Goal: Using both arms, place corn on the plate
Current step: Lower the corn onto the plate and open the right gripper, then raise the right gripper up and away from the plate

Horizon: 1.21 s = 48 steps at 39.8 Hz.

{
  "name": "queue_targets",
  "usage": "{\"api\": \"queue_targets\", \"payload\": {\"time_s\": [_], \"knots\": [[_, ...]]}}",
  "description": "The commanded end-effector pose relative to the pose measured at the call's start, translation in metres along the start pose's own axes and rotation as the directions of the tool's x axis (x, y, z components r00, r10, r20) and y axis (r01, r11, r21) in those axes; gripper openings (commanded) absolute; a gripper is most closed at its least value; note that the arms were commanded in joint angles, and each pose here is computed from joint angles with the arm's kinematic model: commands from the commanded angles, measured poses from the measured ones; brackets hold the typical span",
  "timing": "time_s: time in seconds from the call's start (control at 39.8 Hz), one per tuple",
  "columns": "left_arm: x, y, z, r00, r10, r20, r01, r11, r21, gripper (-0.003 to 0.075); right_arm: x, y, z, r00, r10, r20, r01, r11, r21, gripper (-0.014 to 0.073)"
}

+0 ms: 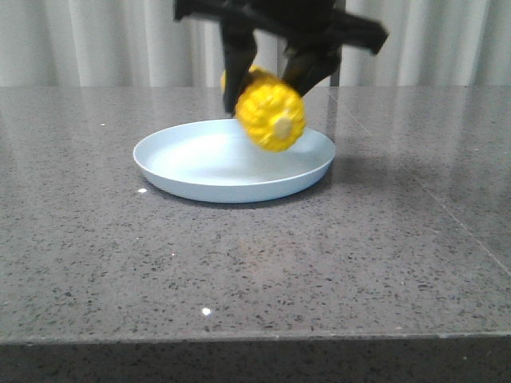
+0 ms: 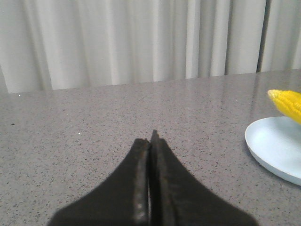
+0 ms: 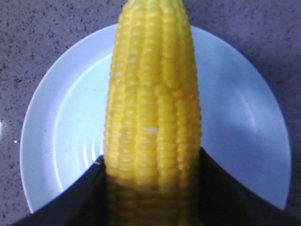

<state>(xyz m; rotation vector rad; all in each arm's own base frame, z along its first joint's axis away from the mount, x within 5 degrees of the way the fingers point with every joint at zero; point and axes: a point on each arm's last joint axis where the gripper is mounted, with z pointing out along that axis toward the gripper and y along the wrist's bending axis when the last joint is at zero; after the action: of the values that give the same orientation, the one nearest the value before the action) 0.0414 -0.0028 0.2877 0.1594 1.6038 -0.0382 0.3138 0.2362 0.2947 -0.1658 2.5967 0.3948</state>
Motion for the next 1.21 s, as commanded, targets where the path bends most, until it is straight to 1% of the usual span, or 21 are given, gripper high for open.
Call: {"api": "queue_targets", "payload": {"time_s": [0.0, 0.13, 0.2, 0.25, 0.3, 0.33, 0.38, 0.43, 0.5, 0.53, 0.65, 0.73, 0.8, 0.93, 1.03, 1.08, 1.18], "knots": [[-0.015, 0.0, -0.001, 0.996, -0.009, 0.094, 0.008, 1.0, 0.009, -0.002, -0.014, 0.006, -0.013, 0.995, 0.008, 0.103, -0.004, 0.999, -0.037, 0.0123], [-0.015, 0.0, -0.001, 0.996, -0.009, 0.094, 0.008, 1.0, 0.009, -0.002, -0.013, 0.005, -0.005, 0.997, 0.007, 0.081, -0.005, 1.0, -0.025, 0.0125], [-0.015, 0.0, -0.001, 0.996, -0.009, 0.094, 0.008, 1.0, 0.009, -0.002, -0.013, 0.005, -0.005, 0.997, 0.007, 0.081, -0.005, 1.0, -0.025, 0.0163], [-0.015, 0.0, -0.001, 0.996, -0.009, 0.094, 0.008, 1.0, 0.009, -0.002, -0.013, 0.005, -0.005, 0.997, 0.007, 0.08, -0.005, 1.0, -0.024, 0.0232], [-0.015, 0.0, -0.001, 0.996, -0.009, 0.094, 0.008, 1.0, 0.009, -0.002, -0.012, 0.005, -0.005, 0.997, 0.007, 0.077, -0.005, 1.0, -0.022, 0.034], [-0.015, 0.0, -0.001, 0.996, -0.009, 0.094, 0.008, 1.0, 0.009, -0.002, -0.012, 0.005, -0.005, 0.997, 0.007, 0.075, -0.005, 1.0, -0.021, 0.0368], [-0.015, 0.0, -0.001, 0.996, -0.009, 0.094, 0.008, 1.0, 0.009, -0.002, -0.012, 0.005, -0.005, 0.997, 0.009, 0.072, -0.007, 1.0, -0.021, 0.0475], [-0.015, 0.0, -0.001, 0.996, -0.009, 0.094, 0.008, 1.0, 0.009, -0.002, -0.012, 0.005, -0.006, 0.997, 0.009, 0.073, -0.008, 1.0, -0.022, 0.0548], [-0.015, 0.0, -0.001, 0.996, -0.009, 0.094, 0.008, 1.0, 0.009, -0.002, -0.015, 0.004, -0.013, 0.997, 0.014, 0.077, -0.012, 1.0, -0.019, 0.0613], [-0.015, 0.0, -0.001, 0.996, -0.009, 0.094, 0.008, 1.0, 0.009, -0.002, -0.017, 0.003, -0.018, 0.997, 0.015, 0.082, -0.013, 1.0, -0.015, 0.0622], [-0.015, 0.0, -0.001, 0.996, -0.009, 0.094, 0.008, 1.0, 0.009, -0.002, -0.03, -0.006, -0.046, 0.992, 0.002, 0.128, -0.006, 1.0, 0.029, 0.0624], [-0.015, 0.0, -0.001, 0.996, -0.009, 0.094, 0.008, 1.0, 0.009, -0.002, -0.037, -0.014, -0.062, 0.987, -0.004, 0.161, -0.005, 0.998, 0.059, 0.0595], [-0.015, 0.0, -0.001, 0.996, -0.009, 0.094, 0.008, 1.0, 0.009, -0.002, -0.04, -0.025, -0.077, 0.982, -0.016, 0.188, -0.001, 0.996, 0.091, 0.0526], [-0.015, 0.0, -0.001, 0.996, -0.009, 0.094, 0.008, 1.0, 0.009, -0.002, -0.044, -0.047, -0.096, 0.982, -0.005, 0.191, -0.023, 0.989, 0.145, 0.0347], [-0.015, 0.0, -0.001, 0.996, -0.009, 0.094, 0.008, 1.0, 0.009, -0.002, -0.046, -0.068, -0.109, 0.98, 0.031, 0.195, -0.067, 0.981, 0.18, 0.0171], [-0.015, 0.0, -0.001, 0.996, -0.009, 0.094, 0.008, 1.0, 0.009, -0.002, -0.046, -0.079, -0.115, 0.979, 0.053, 0.195, -0.092, 0.976, 0.199, 0.0102], [-0.015, 0.0, -0.001, 0.996, -0.009, 0.094, 0.008, 1.0, 0.009, -0.002, -0.046, -0.097, -0.127, 0.981, 0.065, 0.185, -0.106, 0.97, 0.217, -0.0006]]}}
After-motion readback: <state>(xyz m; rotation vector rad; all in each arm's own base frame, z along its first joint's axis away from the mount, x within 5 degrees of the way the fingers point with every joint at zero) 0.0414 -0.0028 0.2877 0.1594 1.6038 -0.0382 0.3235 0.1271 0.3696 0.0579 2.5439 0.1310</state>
